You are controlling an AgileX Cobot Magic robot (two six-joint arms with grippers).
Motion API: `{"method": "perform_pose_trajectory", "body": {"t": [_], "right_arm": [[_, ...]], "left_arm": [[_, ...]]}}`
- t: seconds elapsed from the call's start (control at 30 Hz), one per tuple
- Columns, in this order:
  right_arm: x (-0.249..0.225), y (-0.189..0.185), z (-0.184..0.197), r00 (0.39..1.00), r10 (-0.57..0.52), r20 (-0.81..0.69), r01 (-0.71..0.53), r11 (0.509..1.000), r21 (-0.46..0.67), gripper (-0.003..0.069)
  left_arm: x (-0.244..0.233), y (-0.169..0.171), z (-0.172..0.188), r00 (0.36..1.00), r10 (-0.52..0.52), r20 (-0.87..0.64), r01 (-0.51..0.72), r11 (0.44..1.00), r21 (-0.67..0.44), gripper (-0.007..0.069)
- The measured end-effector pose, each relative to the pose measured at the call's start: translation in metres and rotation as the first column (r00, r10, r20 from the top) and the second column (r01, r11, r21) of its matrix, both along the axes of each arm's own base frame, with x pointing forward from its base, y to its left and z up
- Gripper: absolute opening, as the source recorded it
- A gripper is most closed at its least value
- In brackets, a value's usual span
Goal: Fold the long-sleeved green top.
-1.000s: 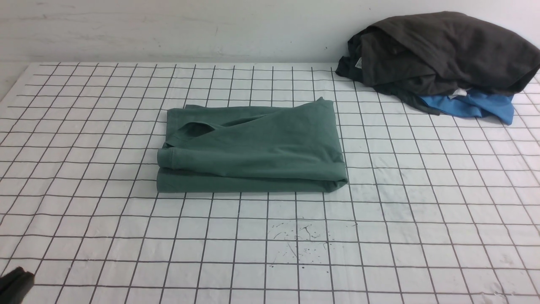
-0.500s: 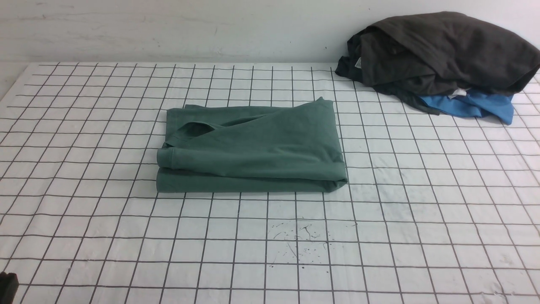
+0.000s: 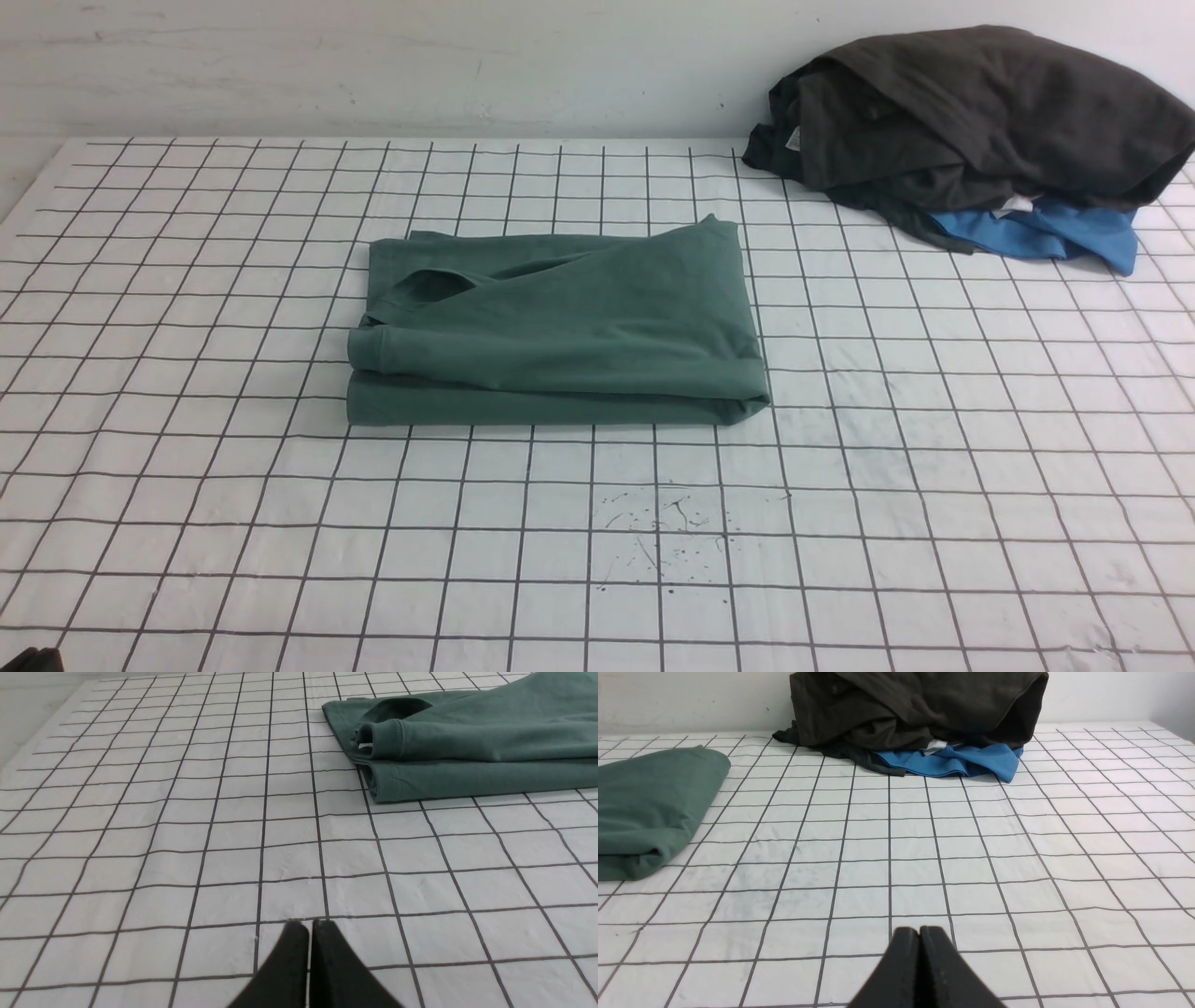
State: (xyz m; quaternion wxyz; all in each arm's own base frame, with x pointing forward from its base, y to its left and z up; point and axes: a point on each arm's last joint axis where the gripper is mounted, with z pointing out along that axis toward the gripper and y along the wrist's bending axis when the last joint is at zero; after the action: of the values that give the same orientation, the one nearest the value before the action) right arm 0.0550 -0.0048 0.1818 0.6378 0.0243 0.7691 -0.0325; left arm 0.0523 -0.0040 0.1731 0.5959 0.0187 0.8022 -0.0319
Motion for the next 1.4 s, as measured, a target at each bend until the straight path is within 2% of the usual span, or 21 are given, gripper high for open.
{"method": "perform_pose_trajectory", "body": {"t": [0.33,1.4], "right_arm": [[0.0000,0.0000,0.0000,1.000,-0.001,0.000,0.001,1.000,0.005,-0.0014],[0.0000,0.0000,0.0000,1.000,-0.001,0.001,0.001,1.000,0.008,-0.0014]], "left_arm": [[0.0001,-0.0008,0.0004,1.000,-0.021,0.007,0.021,0.999,0.038,-0.0007],[0.0001,-0.0010,0.0006,1.000,-0.022,0.010,0.022,0.999,0.034,-0.0007]]}}
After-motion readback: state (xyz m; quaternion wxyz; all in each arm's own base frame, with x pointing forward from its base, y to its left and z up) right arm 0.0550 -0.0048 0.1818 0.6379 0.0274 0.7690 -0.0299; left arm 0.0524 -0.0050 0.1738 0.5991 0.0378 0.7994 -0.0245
